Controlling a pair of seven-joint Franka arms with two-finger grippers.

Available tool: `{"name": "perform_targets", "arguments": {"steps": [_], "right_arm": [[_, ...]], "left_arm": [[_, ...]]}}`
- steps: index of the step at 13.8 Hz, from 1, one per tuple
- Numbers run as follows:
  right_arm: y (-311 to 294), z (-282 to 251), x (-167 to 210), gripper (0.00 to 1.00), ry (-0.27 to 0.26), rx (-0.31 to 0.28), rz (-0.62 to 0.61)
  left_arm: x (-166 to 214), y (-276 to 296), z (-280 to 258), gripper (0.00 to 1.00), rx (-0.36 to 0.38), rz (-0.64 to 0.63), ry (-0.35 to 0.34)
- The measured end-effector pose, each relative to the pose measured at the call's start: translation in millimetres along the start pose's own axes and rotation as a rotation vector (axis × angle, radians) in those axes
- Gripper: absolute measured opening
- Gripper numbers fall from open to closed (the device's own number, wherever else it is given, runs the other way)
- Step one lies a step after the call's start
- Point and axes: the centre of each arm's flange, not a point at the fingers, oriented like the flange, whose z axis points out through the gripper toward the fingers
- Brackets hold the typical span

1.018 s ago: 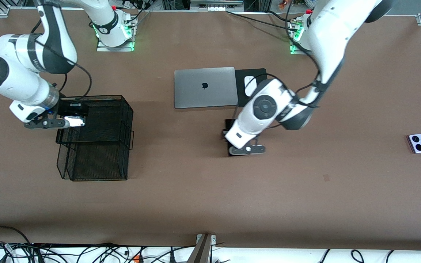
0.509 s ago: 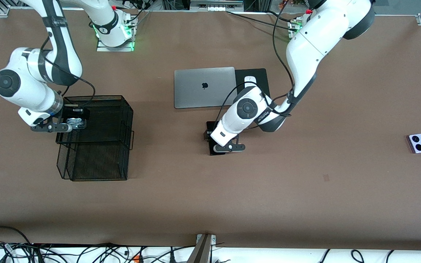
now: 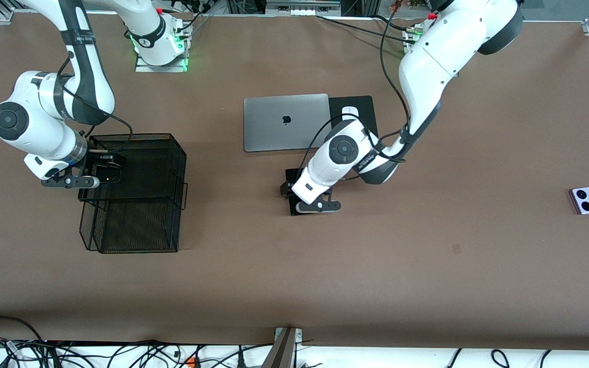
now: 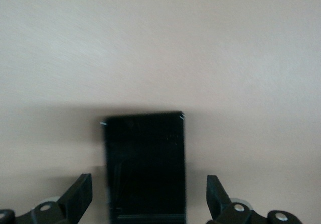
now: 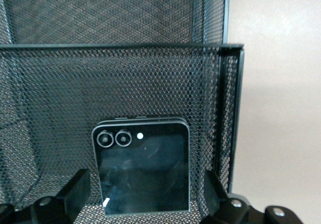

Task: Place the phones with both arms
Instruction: 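Release the tall phone beside the laptop while the right gripper returns there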

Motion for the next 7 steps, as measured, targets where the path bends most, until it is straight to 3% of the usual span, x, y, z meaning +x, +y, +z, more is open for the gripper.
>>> {"name": "perform_targets", "arguments": {"steps": [4, 7], "right_arm": [[-5.7, -65.3, 16.2, 1.00, -0.035, 0.016, -0.013], [-17.2, -136.1, 22.0, 1.00, -0.043, 0.029, -0.006]], "left_arm": [[26.8, -50.7, -84.6, 1.00, 0.266, -0.053, -0.092], [37.9, -103.9, -124.1, 1.00, 0.523, -0.065, -0.120]]}}
